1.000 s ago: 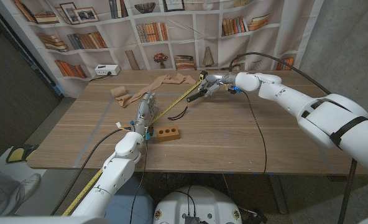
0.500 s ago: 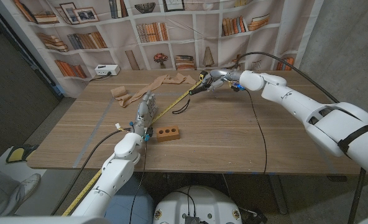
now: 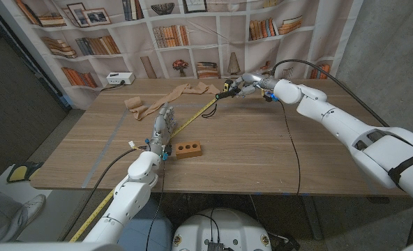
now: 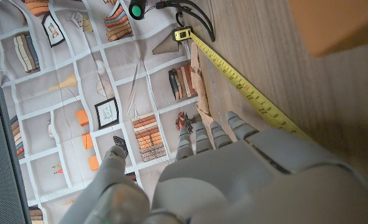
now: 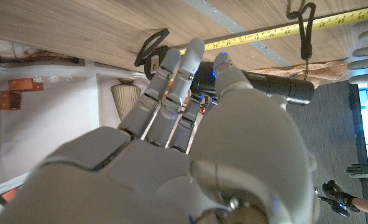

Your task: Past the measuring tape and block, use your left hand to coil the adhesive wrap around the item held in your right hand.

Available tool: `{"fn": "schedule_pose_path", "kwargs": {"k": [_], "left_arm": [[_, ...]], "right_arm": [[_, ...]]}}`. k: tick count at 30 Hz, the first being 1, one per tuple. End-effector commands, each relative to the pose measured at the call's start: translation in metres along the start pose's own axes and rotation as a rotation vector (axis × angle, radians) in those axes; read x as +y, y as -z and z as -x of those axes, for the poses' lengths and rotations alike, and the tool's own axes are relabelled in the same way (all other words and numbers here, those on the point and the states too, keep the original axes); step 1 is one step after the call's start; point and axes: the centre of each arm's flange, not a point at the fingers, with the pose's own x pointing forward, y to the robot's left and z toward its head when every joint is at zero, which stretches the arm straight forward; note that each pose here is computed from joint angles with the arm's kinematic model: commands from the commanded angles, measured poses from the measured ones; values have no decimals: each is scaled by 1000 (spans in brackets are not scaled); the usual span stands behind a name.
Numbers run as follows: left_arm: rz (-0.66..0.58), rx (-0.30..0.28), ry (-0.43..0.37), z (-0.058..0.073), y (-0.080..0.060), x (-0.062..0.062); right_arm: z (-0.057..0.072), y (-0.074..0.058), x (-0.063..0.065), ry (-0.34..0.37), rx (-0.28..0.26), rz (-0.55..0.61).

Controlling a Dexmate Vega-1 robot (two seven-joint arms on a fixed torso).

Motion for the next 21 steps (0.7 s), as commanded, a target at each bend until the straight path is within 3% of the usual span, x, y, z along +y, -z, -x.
{"fn": "schedule_pose_path", "kwargs": {"k": [1, 10, 21], "left_arm": [[26, -30, -36, 13, 2, -4], [28, -53, -66, 22, 1, -9], [4, -104, -70, 30, -14, -14]], "right_arm": [[20, 9, -6, 77, 33, -28], [30, 12, -10, 101, 42, -47], [33, 12, -8, 91, 41, -48]]}}
